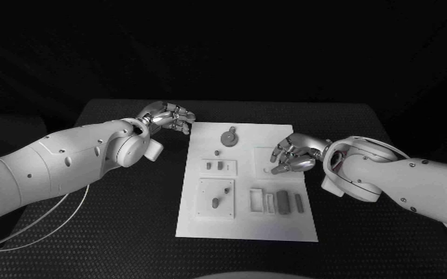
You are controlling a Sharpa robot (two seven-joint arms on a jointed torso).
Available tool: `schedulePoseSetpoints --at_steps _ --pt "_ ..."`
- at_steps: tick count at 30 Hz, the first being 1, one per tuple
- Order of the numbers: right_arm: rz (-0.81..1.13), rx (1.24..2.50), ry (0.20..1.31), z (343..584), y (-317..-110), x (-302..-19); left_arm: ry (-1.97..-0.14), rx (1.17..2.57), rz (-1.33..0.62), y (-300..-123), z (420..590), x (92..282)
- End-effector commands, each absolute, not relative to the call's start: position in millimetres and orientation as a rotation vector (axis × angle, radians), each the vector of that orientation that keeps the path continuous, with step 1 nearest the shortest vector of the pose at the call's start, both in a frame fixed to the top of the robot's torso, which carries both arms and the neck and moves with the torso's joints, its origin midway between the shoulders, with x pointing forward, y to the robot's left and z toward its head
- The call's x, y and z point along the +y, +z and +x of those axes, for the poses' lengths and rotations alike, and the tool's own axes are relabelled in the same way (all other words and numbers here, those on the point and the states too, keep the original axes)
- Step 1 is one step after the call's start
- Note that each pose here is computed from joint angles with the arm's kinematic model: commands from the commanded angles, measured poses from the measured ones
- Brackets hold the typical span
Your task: Assemble the parts on the task board
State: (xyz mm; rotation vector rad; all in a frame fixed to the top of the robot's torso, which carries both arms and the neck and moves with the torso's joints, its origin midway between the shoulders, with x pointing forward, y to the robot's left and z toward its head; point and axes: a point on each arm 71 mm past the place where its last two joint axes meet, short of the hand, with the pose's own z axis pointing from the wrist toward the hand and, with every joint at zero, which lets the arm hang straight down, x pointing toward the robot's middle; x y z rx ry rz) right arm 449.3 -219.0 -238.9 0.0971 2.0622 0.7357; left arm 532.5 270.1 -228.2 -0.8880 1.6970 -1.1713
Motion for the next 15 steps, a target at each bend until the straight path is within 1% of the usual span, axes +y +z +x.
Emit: schedulePoseSetpoints --at_steps 1,6,15 --pt "0.187 2.277 0.626 438.5 -252.6 -226.8 -1.193 1.687 -0.884 -226.9 533.3 267.8" --pt "0.276 2.406 0.499 426.6 -263.5 -234.0 -1.193 1.687 -0.885 -227.0 533.4 268.0" --pt "0.238 2.404 0.4 424.8 -265.1 -240.2 -1.193 1.691 -0.885 -227.1 532.8 268.5"
